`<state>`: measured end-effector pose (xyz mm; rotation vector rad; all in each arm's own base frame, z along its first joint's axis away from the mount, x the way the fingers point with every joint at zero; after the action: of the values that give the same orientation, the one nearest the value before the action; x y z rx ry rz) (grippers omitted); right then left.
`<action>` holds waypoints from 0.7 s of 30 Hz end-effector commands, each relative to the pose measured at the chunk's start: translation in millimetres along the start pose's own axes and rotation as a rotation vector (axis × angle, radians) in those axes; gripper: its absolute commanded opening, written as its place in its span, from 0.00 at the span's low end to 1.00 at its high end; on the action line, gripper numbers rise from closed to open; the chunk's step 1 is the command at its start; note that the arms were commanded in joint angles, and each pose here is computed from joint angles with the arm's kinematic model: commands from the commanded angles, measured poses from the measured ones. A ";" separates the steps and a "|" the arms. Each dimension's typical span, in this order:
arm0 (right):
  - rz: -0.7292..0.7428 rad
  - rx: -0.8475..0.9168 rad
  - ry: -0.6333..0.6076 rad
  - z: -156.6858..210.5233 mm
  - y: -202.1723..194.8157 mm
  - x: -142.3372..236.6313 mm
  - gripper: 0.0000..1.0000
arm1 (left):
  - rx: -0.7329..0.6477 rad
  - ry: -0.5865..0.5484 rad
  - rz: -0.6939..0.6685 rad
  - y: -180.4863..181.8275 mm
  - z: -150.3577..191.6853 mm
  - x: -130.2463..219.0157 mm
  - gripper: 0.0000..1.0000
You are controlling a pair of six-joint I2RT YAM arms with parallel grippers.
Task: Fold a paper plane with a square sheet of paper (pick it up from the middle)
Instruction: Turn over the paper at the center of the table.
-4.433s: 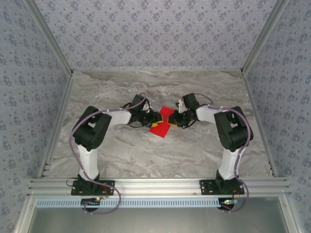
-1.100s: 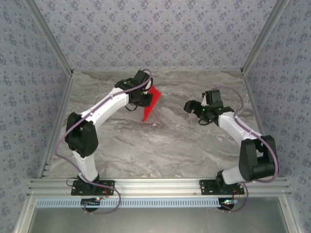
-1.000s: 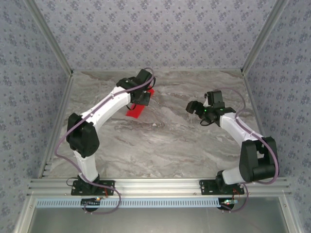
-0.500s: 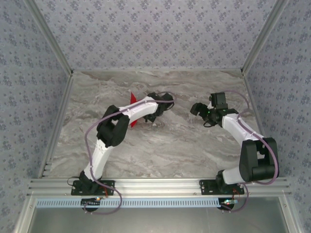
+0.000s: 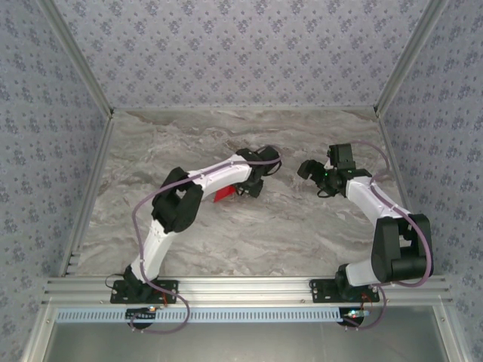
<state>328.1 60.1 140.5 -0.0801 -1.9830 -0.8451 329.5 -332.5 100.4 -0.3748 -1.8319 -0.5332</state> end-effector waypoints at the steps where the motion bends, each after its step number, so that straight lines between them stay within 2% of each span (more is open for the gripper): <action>1: -0.002 -0.023 0.019 -1.0 0.3 -1.9 0.87 | 0.123 -0.207 0.370 -7.0 -32.5 81.9 0.63; 3: -0.015 -0.013 0.038 -0.3 5.6 -5.5 0.87 | 0.188 -0.247 0.431 6.5 -35.2 94.5 0.68; 6: -0.041 0.030 0.089 6.8 21.7 -15.6 0.82 | 0.309 -0.310 0.402 45.3 -30.2 101.2 0.75; 9: -0.108 0.104 0.166 23.5 54.6 -32.4 0.69 | 0.438 -0.347 0.328 89.0 -13.1 97.3 0.84; 13: -0.160 0.238 0.271 64.0 109.3 -60.6 0.54 | 0.611 -0.319 0.240 141.0 20.4 80.7 0.93; 16: -0.187 0.304 0.303 88.1 145.5 -79.9 0.46 | 0.705 -0.309 0.183 169.1 44.5 72.5 0.99; 21: -0.206 0.376 0.378 124.6 185.1 -115.3 0.36 | 0.822 -0.289 0.148 197.4 76.0 66.2 0.99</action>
<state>364.8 286.1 115.9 0.4620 -1.7963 -0.5674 345.1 -137.4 154.8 -0.0484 -2.0279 0.3168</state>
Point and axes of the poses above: each hand's point on the last joint's axis, 136 mm out from that joint toward the fingers, its own x axis back along the fingers, its own y axis along the line the jaws close on, z = x × y, the point moved 5 cm from there along x, back along the fingers, and after that the axes turned 8 degrees about -x, right-handed, at the moved point
